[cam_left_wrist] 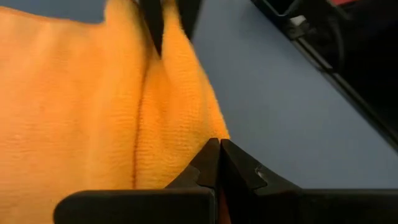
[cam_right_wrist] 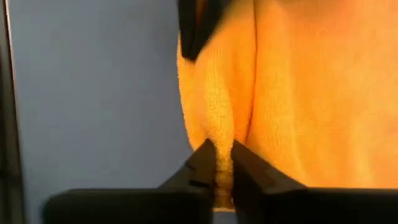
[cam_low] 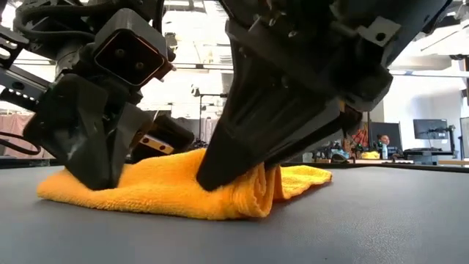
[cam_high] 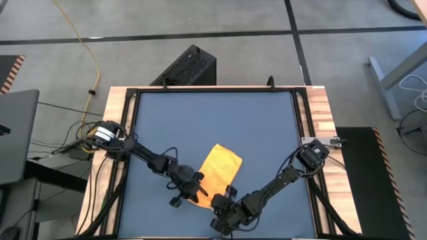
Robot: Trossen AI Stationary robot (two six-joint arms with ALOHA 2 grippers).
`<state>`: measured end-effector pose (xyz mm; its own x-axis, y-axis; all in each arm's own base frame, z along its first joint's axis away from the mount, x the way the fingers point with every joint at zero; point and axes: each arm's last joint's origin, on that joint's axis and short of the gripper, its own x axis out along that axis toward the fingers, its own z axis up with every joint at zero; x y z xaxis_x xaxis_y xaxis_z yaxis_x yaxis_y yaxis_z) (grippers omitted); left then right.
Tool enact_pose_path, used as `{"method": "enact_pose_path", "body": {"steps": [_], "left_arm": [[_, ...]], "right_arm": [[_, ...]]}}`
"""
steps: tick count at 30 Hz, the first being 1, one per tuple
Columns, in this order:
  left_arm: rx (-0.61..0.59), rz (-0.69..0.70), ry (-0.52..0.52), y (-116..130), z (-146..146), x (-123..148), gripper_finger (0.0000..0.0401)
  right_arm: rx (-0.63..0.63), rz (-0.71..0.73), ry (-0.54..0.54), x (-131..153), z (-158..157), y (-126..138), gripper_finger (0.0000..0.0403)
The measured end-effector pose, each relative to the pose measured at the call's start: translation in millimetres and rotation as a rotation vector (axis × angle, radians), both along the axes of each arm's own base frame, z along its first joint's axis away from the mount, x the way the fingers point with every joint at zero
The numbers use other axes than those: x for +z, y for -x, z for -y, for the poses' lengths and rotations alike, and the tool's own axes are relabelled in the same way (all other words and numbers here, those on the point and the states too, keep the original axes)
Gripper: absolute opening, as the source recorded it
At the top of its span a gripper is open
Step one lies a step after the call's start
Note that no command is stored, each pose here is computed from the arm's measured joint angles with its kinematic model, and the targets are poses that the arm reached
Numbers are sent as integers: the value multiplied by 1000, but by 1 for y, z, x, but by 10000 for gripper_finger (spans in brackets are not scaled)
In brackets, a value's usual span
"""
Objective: Roll towel into tight, uniform cylinder
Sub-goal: Roll the orange microfiber cloth
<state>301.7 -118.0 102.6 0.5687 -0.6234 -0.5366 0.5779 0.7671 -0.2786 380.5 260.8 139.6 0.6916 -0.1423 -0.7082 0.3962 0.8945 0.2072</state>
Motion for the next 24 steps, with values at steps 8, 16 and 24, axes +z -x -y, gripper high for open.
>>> {"method": "enact_pose_path", "body": {"steps": [8, 16, 24], "left_arm": [[-12, -53, 61, 1, 1, 0, 0], [-67, -23, 114, 1, 3, 9, 0], [-128, 56, 130, 4, 5, 29, 0]], "right_arm": [[-74, 13, -315, 4, -8, -4, 36], [-187, 26, -361, 3, -12, 2, 21], [-300, 61, -383, -11, -20, 20, 21]]}}
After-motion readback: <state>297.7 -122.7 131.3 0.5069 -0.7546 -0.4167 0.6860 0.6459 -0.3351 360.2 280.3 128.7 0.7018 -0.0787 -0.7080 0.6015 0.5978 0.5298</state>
